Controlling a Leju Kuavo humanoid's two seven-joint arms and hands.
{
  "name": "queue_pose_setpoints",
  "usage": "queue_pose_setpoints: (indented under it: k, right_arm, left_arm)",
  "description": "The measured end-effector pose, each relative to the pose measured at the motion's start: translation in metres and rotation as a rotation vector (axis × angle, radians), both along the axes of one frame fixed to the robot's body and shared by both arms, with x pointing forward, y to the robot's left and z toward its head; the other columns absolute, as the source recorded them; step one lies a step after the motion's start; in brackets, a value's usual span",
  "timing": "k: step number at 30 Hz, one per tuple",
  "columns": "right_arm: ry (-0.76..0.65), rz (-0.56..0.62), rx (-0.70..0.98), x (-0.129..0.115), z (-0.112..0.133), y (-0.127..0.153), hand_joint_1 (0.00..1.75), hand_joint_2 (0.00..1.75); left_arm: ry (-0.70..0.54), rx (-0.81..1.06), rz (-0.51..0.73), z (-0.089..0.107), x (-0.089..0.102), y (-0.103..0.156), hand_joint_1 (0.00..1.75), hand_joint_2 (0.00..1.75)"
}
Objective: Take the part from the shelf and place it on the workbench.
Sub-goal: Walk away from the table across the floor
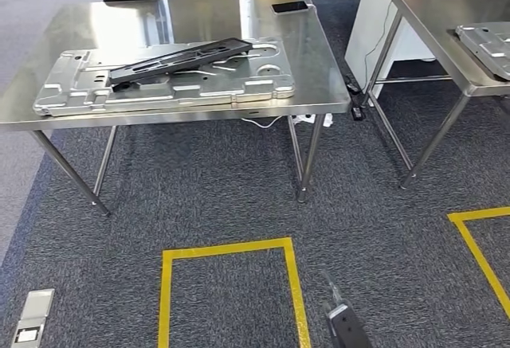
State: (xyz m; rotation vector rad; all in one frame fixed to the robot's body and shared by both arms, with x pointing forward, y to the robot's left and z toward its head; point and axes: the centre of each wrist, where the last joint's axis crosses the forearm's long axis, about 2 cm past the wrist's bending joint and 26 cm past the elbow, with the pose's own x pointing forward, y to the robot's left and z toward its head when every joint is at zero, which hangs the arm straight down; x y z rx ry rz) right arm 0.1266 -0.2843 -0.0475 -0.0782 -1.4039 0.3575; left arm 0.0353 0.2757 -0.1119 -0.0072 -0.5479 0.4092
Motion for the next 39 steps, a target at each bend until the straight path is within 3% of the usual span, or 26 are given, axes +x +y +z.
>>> queue_pose_setpoints:
  k: [8, 17, 25, 30, 32, 34, 36, 39]
  right_arm:
    - [0.289, -0.13, -0.068, -0.042, -0.046, -0.018, 0.0, 0.0]
    - [0.726, -0.273, -0.067, -0.085, -0.062, -0.026, 0.0, 0.0]
    - [1.01, -0.353, -0.051, -0.09, -0.064, -0.021, 0.0, 0.0]
    - [1.076, -0.363, -0.022, -0.087, -0.064, -0.017, 0.0, 0.0]
    - [1.088, -0.364, -0.008, -0.087, -0.064, -0.015, 0.0, 0.0]
    - [1.097, -0.364, 0.009, -0.088, -0.064, -0.015, 0.0, 0.87]
    - [1.103, -0.363, 0.025, -0.088, -0.064, -0.015, 0.0, 1.75]
    - [1.107, -0.362, 0.044, -0.087, -0.064, -0.015, 0.0, 1.75]
  left_arm:
    - [-0.002, -0.007, -0.004, 0.0, 0.0, -0.002, 0.0, 0.0]
    - [-0.01, -0.012, -0.018, 0.001, 0.005, -0.003, 0.0, 0.0]
    - [0.0, -0.022, -0.042, 0.001, 0.007, -0.006, 0.0, 0.0]
    - [0.018, -0.025, -0.056, 0.001, 0.009, -0.007, 0.0, 0.0]
    - [0.03, -0.027, -0.057, 0.001, 0.009, -0.007, 0.0, 0.87]
    - [0.052, -0.032, -0.058, 0.001, 0.009, -0.007, 0.0, 1.75]
    - [0.071, -0.035, -0.059, 0.001, 0.008, -0.007, 0.0, 1.75]
    - [0.078, -0.035, -0.059, 0.001, 0.009, -0.007, 0.0, 1.75]
